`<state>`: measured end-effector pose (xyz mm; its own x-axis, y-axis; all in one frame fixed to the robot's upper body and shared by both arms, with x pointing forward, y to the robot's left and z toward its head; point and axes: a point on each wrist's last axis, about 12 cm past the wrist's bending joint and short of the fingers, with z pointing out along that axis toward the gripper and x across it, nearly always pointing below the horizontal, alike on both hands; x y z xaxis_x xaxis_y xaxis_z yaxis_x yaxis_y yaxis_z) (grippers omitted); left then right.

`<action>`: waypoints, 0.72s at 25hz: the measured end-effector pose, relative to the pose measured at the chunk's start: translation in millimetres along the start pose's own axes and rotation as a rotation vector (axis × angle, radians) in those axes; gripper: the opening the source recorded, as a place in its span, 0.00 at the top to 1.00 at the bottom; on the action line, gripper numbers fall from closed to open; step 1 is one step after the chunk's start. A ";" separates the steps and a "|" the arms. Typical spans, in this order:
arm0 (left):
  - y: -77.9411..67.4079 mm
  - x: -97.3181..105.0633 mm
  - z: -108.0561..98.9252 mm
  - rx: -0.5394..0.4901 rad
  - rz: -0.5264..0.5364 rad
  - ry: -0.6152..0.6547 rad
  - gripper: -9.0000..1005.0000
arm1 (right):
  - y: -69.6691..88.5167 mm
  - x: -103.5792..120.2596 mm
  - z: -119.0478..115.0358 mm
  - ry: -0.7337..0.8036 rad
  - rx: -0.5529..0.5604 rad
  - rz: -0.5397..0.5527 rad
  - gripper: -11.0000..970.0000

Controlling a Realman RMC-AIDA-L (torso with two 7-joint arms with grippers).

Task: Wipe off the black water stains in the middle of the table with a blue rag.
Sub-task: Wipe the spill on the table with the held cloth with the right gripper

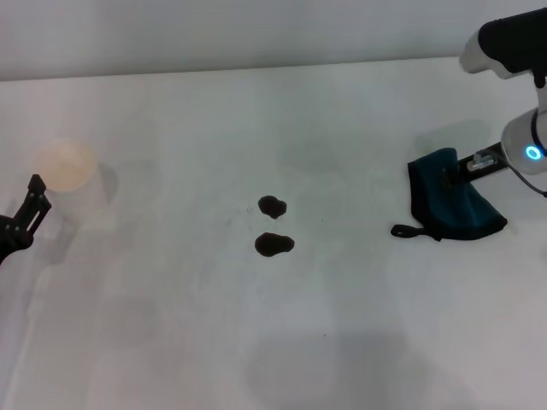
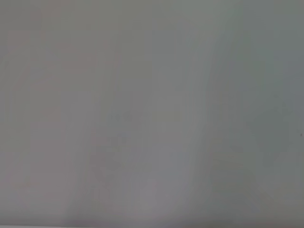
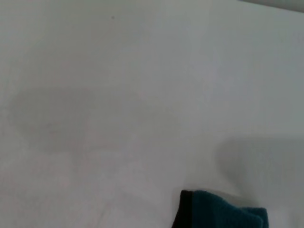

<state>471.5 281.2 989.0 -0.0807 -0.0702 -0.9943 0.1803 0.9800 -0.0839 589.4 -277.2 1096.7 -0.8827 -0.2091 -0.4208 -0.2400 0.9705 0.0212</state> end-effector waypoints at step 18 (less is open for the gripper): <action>-1.7 -8.2 14.9 0.020 -0.019 -0.025 0.12 | 108.1 -32.7 1.8 -0.100 -0.471 -0.387 0.90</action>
<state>486.5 277.3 996.2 -0.0595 -0.0941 -0.9938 0.1981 0.9746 -0.1042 593.0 -165.2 1111.1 -0.6594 -0.5014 -0.5601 -0.7081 0.6646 0.2386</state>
